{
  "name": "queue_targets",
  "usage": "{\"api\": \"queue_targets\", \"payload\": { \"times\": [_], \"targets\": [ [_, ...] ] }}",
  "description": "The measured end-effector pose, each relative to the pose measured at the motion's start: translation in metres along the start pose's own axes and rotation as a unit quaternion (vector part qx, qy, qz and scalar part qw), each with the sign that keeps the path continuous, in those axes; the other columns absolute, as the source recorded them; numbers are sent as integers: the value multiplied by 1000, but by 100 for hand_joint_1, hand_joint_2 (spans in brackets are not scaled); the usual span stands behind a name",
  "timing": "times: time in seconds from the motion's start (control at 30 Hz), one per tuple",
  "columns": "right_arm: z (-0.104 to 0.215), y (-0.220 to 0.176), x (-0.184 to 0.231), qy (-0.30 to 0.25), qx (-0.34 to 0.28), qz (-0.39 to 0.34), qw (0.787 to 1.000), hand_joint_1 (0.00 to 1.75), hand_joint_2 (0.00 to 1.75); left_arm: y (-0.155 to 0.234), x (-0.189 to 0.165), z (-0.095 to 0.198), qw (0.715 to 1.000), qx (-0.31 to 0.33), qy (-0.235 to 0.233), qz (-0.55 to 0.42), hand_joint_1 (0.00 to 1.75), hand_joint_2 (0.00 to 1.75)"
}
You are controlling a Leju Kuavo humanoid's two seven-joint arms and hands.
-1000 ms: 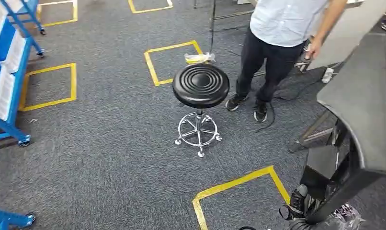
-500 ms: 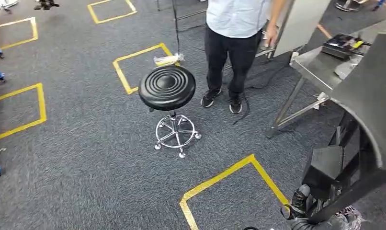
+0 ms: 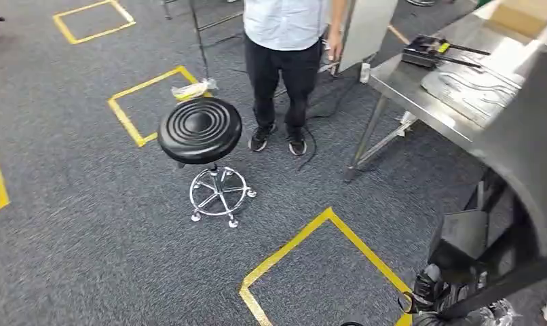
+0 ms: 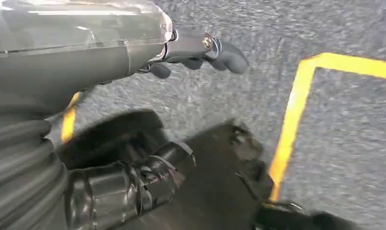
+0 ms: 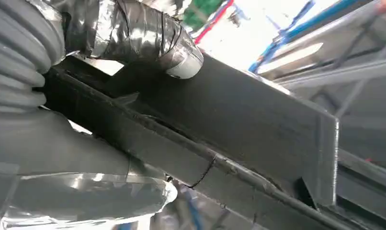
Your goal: Take the parts from the cabinet and place them on the table.
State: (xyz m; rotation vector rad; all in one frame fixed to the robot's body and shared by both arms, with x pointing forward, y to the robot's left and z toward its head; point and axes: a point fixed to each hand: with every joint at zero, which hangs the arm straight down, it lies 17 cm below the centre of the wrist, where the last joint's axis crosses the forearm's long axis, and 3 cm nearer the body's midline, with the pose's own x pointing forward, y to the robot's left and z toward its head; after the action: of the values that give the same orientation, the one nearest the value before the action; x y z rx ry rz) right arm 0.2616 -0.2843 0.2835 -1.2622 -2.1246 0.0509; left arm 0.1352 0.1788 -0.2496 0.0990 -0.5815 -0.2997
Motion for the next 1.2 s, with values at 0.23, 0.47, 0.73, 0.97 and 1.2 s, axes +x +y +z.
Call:
{"api": "queue_targets", "payload": {
  "times": [0.23, 0.47, 0.73, 0.97, 1.2],
  "targets": [
    [4, 3, -3, 5, 7, -2, 1000, 175, 175, 21, -9, -2, 1000, 12, 1, -6, 0, 175],
    [6, 4, -4, 6, 9, -1, 1000, 175, 175, 21, -8, -3, 1000, 13, 0, -8, 0, 175],
    [10, 4, -5, 8, 15, 1, 1000, 175, 175, 29, -17, -1, 999, 30, 11, 28, 0, 175],
    [12, 3, -5, 10, 17, 3, 1000, 175, 175, 35, -14, -3, 999, 36, 10, 33, 0, 175],
    [14, 3, -6, 11, 21, 4, 1000, 175, 175, 35, -19, -2, 999, 36, 17, 35, 0, 175]
  ]
}}
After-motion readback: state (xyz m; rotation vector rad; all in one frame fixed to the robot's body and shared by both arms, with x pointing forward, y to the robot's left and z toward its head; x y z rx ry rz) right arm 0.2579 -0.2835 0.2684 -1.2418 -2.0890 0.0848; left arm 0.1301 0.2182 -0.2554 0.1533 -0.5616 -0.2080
